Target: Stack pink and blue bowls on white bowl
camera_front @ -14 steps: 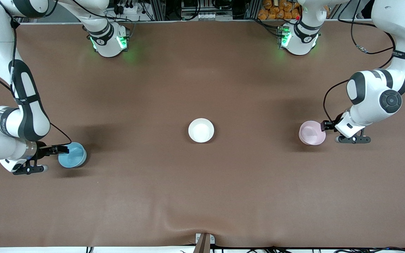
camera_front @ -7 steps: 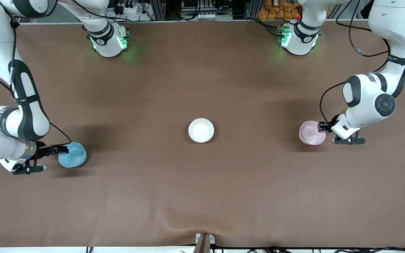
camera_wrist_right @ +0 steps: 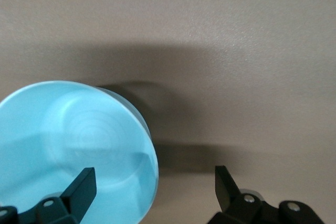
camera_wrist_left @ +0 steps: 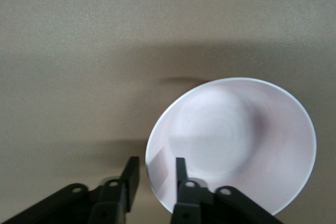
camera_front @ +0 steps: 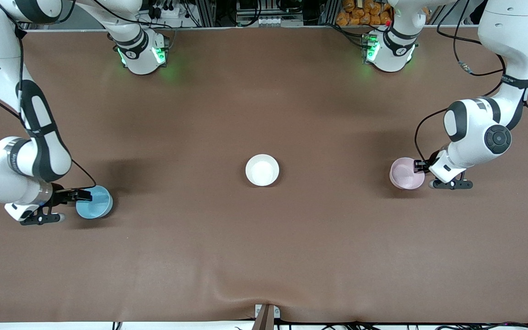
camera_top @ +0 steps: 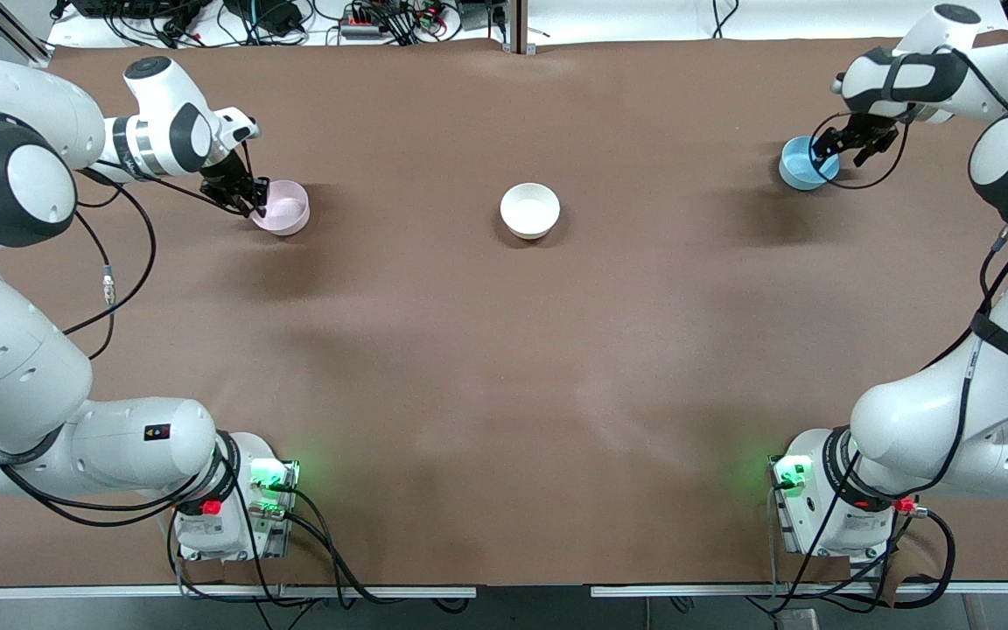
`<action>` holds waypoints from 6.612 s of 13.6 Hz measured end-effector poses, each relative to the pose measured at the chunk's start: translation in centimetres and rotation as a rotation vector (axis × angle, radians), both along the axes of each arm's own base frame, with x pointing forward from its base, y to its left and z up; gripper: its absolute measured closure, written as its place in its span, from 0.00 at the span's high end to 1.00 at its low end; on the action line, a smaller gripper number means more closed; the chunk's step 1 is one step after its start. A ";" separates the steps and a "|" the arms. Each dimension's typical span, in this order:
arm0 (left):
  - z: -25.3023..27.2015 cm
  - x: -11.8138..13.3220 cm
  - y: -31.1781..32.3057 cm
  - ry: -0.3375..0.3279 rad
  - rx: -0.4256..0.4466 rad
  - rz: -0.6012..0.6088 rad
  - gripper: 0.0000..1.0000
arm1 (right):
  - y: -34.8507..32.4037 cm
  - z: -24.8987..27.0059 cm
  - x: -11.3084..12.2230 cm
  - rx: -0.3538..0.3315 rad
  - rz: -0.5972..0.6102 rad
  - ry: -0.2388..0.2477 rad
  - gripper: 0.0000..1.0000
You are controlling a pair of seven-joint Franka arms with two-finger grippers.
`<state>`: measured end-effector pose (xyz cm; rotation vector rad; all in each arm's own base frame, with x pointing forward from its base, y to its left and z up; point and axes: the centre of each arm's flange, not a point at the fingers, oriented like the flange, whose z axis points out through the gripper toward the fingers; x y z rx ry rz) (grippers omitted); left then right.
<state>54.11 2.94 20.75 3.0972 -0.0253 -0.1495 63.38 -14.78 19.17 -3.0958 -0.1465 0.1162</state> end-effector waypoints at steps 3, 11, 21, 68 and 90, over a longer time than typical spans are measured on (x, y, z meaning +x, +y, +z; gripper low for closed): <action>0.3 0.2 -0.2 -0.008 -0.003 -0.013 0.03 | 0.2 -0.6 -0.5 0.000 0.000 0.000 0.96; 4.9 1.6 -3.1 -0.063 -0.030 -0.059 0.03 | 0.2 -0.4 -0.5 0.001 -0.002 -0.004 0.08; 16.7 2.0 -19.5 -0.043 -0.097 0.060 0.03 | 0.3 0.3 -0.5 0.005 -0.001 -0.007 0.04; 15.2 1.0 -43.0 -0.016 -0.097 0.199 0.89 | 31.1 21.2 -0.9 0.220 -0.308 0.054 0.04; 42.2 1.0 -9.7 -0.132 0.058 0.151 1.00 | 56.3 7.6 -11.4 0.173 -0.578 0.057 0.04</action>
